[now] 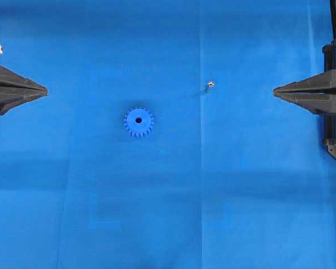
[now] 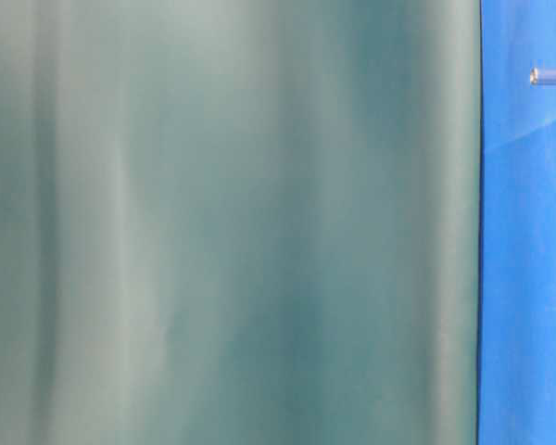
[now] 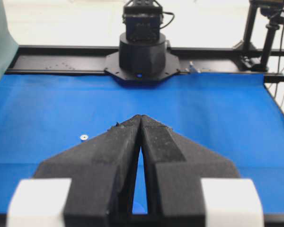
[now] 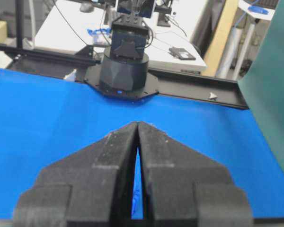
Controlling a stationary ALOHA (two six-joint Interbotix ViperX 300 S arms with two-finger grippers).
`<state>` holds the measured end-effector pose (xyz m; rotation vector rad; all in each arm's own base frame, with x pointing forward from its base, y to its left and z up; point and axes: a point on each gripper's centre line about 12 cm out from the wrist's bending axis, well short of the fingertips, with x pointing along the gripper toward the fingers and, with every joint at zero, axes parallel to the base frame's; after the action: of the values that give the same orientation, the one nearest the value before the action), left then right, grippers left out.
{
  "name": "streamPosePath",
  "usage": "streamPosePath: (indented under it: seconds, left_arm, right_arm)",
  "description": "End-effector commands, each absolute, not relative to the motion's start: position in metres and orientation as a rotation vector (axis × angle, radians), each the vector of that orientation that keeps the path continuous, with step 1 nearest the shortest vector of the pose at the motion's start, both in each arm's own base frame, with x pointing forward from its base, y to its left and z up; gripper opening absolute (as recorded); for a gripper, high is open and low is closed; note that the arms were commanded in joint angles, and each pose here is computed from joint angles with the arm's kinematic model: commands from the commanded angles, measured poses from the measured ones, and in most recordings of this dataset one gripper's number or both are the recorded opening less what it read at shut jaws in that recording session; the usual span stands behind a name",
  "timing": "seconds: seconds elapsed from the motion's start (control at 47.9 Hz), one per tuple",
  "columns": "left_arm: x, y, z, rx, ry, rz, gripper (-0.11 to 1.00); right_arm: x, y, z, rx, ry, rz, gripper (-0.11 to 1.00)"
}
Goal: Insert the shaft placed at a random location into the center hole of the small gear at another random location.
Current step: 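Move the right gripper left toward the small silver shaft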
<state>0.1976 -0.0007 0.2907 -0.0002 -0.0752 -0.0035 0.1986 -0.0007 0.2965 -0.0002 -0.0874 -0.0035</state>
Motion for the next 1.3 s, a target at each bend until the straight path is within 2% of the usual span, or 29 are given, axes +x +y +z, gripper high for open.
streamPosePath:
  seconds: [0.0, 0.125, 0.355, 0.627, 0.689, 0.773, 1.024, 1.065, 1.149, 1.274]
  left_arm:
    - [0.202, 0.001, 0.293, -0.002, -0.067, 0.003, 0.00]
    - [0.203, 0.000, 0.293, -0.005, -0.067, 0.002, 0.00]
    - [0.202, 0.000, 0.294, -0.002, -0.074, 0.000, 0.00]
    - [0.201, 0.000, 0.295, -0.002, -0.078, 0.002, 0.00]
    - [0.201, 0.000, 0.295, -0.002, -0.078, 0.002, 0.00]
    - [0.201, 0.000, 0.294, -0.002, -0.075, 0.002, 0.00]
    - [0.201, 0.000, 0.294, -0.002, -0.074, 0.002, 0.00]
    - [0.201, 0.000, 0.294, -0.002, -0.074, 0.002, 0.00]
    - [0.201, 0.000, 0.293, -0.002, -0.072, 0.002, 0.00]
    - [0.201, 0.001, 0.293, -0.001, -0.071, 0.005, 0.00]
  right_arm:
    - [0.202, 0.000, 0.302, 0.000, -0.097, -0.002, 0.00]
    - [0.204, -0.001, 0.303, -0.003, -0.080, -0.004, -0.06]
    - [0.209, -0.005, 0.296, 0.004, -0.034, -0.026, -0.06]
    - [0.225, -0.023, 0.267, 0.030, 0.066, -0.105, -0.04]
    - [0.231, -0.025, 0.258, 0.037, 0.092, -0.112, 0.01]
    - [0.239, -0.029, 0.245, 0.054, 0.135, -0.128, 0.16]
    - [0.263, -0.052, 0.200, 0.106, 0.215, -0.228, 0.86]
    - [0.268, -0.056, 0.190, 0.113, 0.233, -0.243, 0.86]
    - [0.275, -0.060, 0.175, 0.127, 0.261, -0.264, 0.78]
    - [0.283, -0.064, 0.153, 0.145, 0.300, -0.290, 0.80]
